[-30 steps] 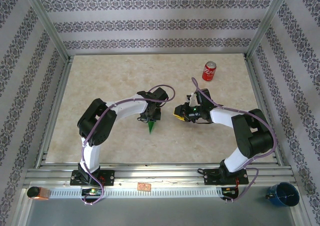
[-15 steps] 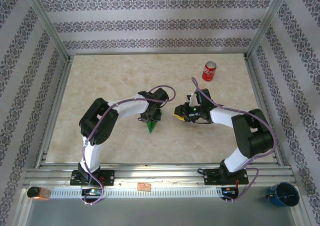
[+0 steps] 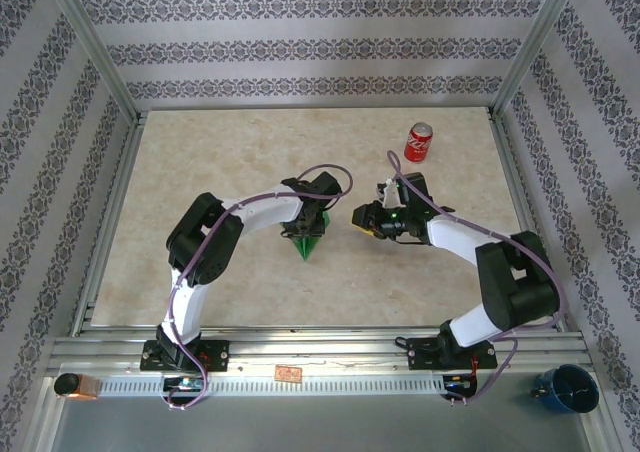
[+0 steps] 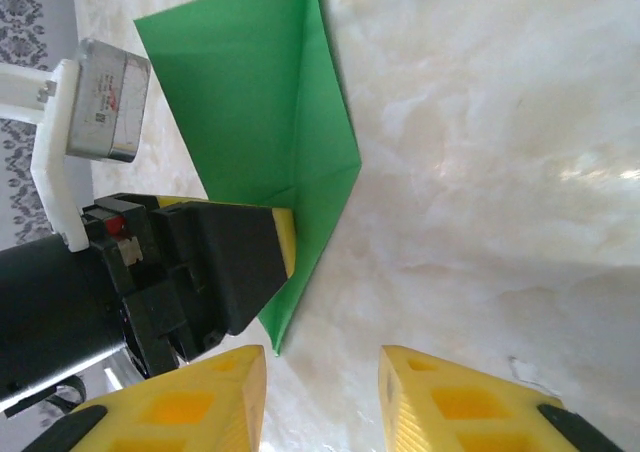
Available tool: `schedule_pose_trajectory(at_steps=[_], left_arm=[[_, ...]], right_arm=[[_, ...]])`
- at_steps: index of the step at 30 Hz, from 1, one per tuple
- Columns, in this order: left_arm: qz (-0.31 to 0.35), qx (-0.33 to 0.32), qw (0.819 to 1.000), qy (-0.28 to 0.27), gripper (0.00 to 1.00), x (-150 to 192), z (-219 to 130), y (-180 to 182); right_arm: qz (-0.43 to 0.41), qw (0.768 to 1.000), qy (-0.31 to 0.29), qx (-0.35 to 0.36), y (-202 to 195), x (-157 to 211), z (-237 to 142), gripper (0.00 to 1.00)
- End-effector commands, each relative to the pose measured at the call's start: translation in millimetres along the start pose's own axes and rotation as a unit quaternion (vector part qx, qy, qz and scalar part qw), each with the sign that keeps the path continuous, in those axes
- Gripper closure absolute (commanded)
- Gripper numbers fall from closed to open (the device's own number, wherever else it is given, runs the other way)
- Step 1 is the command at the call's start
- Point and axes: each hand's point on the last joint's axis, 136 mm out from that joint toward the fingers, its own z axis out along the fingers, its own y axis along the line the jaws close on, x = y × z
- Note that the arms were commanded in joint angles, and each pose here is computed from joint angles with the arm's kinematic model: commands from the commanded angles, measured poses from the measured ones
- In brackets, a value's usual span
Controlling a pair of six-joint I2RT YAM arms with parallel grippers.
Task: Fold a paper plane with a square sheet of paper (pick it up from the middle)
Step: Turn over a paper plane at the center of the table.
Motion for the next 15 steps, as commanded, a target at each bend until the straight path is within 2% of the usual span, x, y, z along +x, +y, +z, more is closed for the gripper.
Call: schedule_pose_trajectory(at_steps=[1, 5, 9, 13, 15], left_arm=[[-0.021, -0.055, 0.998, 0.022, 0.60, 6, 25, 26], [-0.020, -0.065, 0.998, 0.009, 0.59, -4, 20, 29], [-0.020, -0.039, 0.999, -0.002, 0.58, -14, 5, 18], [-0.018, -0.014, 0.999, -0.023, 0.57, -25, -21, 11], [-0.017, -0.007, 0.999, -0.038, 0.52, -30, -35, 12]], right_arm=[[-0.059, 0.996, -0.048, 0.040, 2, -16, -22, 0.61], [-0.105, 0.985, -0.108, 0.081, 4, -29, -49, 0.55], [-0.140, 0.967, -0.170, 0.129, -4, -40, -79, 0.50], [-0.156, 0.942, -0.234, 0.185, -19, -53, -111, 0.37], [-0.161, 0.926, -0.266, 0.212, -26, -60, -127, 0.30]])
